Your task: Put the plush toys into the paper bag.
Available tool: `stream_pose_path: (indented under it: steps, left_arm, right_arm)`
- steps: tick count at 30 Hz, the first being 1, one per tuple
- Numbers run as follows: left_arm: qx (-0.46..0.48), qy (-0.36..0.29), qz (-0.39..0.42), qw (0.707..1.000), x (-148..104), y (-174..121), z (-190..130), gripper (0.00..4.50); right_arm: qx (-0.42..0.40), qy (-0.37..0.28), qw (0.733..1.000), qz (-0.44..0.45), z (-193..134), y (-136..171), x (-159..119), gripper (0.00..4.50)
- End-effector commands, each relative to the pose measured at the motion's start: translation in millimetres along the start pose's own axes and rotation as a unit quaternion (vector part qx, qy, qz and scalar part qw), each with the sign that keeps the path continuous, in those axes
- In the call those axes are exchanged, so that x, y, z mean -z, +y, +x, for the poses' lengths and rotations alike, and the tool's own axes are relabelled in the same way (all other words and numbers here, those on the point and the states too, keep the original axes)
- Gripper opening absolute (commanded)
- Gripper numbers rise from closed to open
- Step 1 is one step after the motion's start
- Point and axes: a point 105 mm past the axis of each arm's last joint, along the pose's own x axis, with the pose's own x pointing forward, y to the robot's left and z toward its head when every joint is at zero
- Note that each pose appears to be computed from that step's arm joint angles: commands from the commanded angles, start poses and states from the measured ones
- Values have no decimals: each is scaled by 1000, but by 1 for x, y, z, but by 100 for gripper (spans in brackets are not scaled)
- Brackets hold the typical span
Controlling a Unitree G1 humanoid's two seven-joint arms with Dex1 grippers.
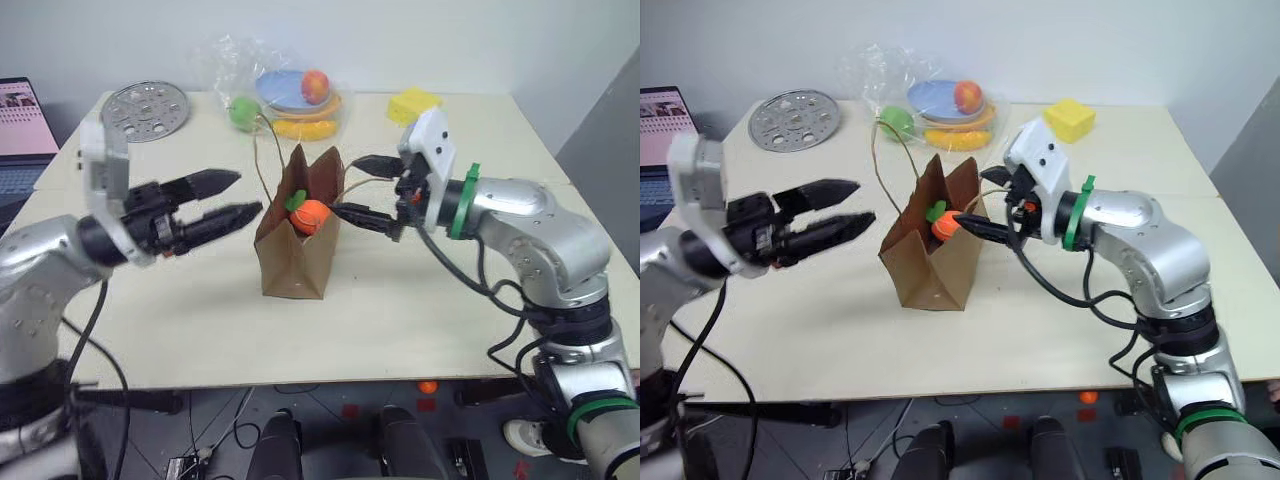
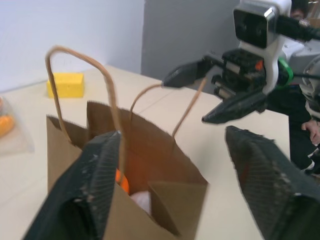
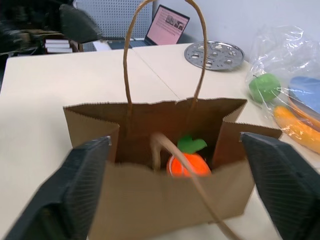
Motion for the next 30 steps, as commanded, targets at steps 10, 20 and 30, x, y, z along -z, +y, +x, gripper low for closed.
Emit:
stream_pose_path:
  steps: [10, 20, 30]
  left_arm:
    - [-169, 6, 35, 985, 57, -51, 5, 447]
    - [-263, -36, 93, 960, 82, -44, 22, 447]
    - [-256, -75, 65, 961, 87, -30, 47, 447]
  right_arm:
    - [-88, 4, 996, -11, -42, 5, -25, 450]
    - [-118, 26, 992, -22, -43, 26, -27, 450]
    - [-109, 27, 993, -19, -43, 31, -30, 450]
